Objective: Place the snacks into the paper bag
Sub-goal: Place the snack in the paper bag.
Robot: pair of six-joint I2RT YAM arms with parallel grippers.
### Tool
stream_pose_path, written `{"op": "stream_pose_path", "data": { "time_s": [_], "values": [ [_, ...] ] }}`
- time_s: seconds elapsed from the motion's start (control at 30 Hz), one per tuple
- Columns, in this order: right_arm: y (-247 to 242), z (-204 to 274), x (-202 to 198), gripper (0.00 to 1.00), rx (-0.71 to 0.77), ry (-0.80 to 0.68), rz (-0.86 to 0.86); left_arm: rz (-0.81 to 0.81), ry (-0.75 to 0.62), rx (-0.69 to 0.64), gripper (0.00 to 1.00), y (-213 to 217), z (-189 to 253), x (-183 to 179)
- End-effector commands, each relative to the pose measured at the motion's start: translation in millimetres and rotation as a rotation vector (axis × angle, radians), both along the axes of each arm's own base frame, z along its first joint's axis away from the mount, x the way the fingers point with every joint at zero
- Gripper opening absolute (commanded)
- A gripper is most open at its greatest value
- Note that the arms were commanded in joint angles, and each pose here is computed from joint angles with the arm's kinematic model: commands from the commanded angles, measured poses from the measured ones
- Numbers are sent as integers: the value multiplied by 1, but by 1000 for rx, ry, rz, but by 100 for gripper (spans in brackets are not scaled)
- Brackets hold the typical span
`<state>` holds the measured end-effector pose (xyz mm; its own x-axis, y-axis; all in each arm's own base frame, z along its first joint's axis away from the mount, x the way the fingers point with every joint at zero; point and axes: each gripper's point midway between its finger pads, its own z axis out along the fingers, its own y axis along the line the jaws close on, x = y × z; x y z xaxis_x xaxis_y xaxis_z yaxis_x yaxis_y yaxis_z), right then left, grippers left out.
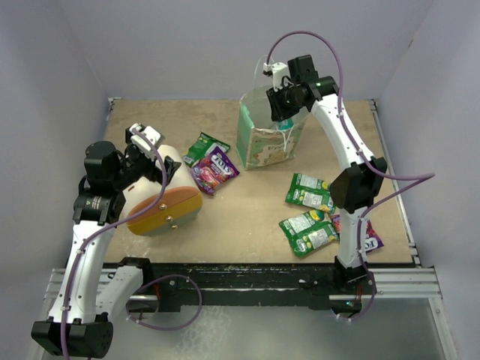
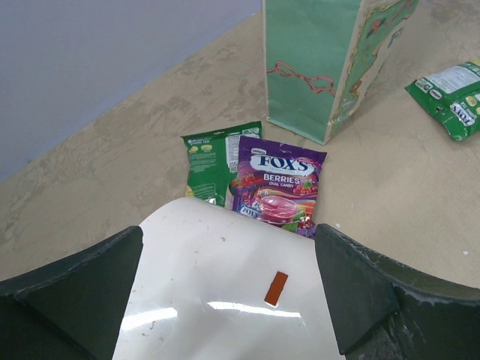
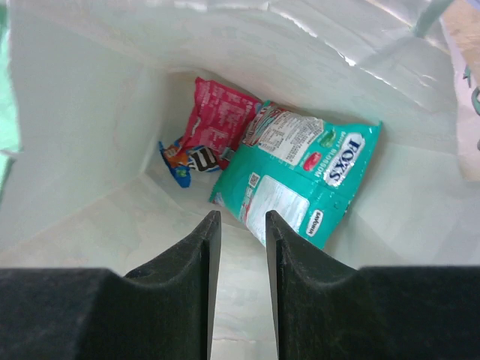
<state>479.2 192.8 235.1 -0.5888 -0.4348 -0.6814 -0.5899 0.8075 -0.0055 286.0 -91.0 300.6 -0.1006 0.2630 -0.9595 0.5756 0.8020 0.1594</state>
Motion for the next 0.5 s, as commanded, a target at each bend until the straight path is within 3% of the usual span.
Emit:
{"op": "stream_pose_path", "data": {
  "time_s": [0.0, 0.47],
  "values": [
    [-9, 65, -5, 36, 17, -176, -15, -20, -49, 3, 99, -2, 11, 1],
    [-15, 104, -40, 41, 86, -290, -3, -27, -12, 32, 99, -2, 11, 10]
  ]
}}
